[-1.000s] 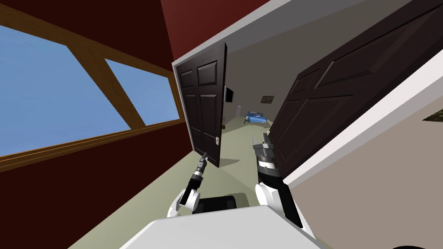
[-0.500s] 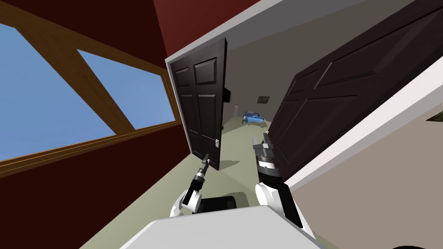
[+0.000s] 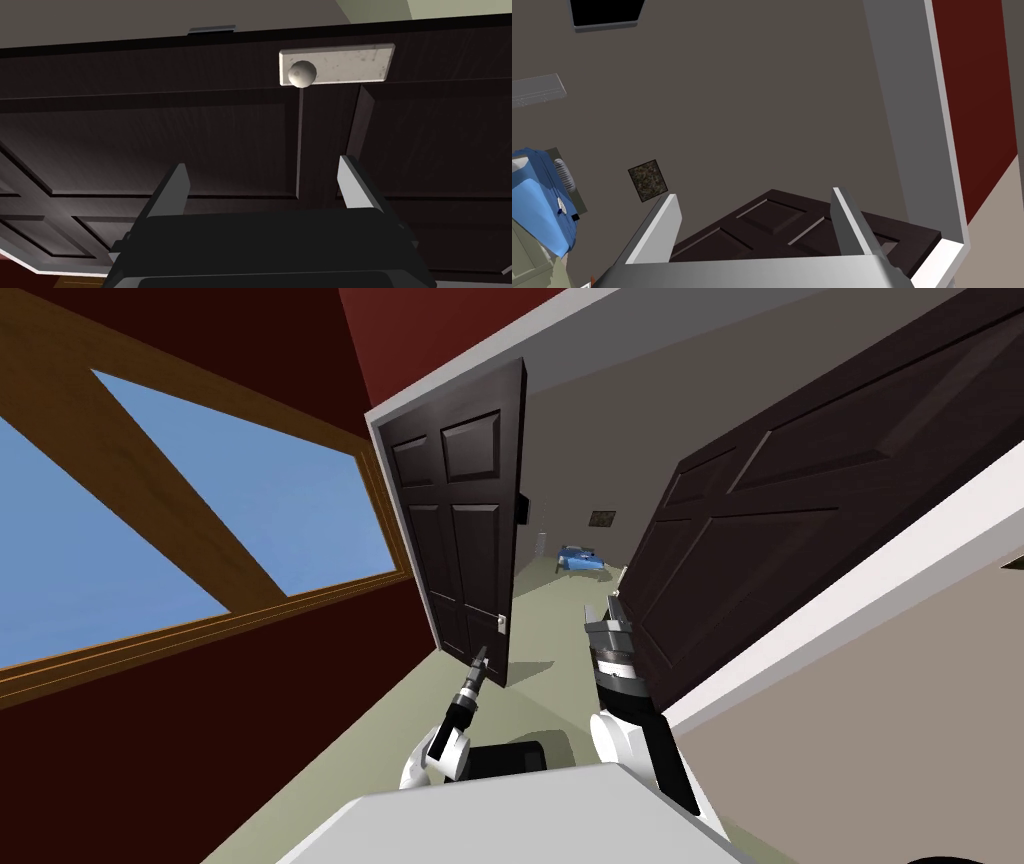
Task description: Push the door open
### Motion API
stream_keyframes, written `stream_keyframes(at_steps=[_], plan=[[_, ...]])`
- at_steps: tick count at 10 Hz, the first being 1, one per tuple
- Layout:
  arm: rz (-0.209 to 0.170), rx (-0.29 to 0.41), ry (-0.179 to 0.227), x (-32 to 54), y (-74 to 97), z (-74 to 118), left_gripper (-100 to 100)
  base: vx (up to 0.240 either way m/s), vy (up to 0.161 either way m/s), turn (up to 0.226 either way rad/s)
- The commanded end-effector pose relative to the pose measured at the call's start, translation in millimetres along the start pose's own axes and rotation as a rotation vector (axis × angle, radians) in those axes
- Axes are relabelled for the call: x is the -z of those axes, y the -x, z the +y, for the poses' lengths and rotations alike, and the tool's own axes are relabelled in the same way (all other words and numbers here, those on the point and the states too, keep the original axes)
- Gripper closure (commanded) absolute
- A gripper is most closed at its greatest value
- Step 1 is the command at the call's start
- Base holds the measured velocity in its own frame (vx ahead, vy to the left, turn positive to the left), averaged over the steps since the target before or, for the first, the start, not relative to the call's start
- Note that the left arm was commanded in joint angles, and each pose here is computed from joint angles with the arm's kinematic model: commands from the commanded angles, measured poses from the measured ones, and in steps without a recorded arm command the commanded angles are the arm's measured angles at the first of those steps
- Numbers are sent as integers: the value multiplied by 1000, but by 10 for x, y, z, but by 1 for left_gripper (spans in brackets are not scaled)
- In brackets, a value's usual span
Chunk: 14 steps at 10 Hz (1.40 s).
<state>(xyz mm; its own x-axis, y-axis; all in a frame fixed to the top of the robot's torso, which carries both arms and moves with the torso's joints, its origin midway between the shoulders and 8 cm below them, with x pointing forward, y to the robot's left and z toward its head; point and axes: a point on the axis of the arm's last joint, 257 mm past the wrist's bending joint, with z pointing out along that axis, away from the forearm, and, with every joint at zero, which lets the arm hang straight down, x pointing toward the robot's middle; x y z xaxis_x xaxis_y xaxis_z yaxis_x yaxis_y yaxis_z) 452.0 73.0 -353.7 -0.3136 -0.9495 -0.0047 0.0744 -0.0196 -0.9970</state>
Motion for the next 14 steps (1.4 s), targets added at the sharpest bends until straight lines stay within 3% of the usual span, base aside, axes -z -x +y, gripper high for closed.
stream_keyframes(at_steps=[1,12,14], plan=[[13,1,13,13,-74,74,-100,93,82,-88],[83,8,76,7,-507,375,-100,98,79,-76],[73,-14,80,41,-341,395,-100,92,-4,-26]])
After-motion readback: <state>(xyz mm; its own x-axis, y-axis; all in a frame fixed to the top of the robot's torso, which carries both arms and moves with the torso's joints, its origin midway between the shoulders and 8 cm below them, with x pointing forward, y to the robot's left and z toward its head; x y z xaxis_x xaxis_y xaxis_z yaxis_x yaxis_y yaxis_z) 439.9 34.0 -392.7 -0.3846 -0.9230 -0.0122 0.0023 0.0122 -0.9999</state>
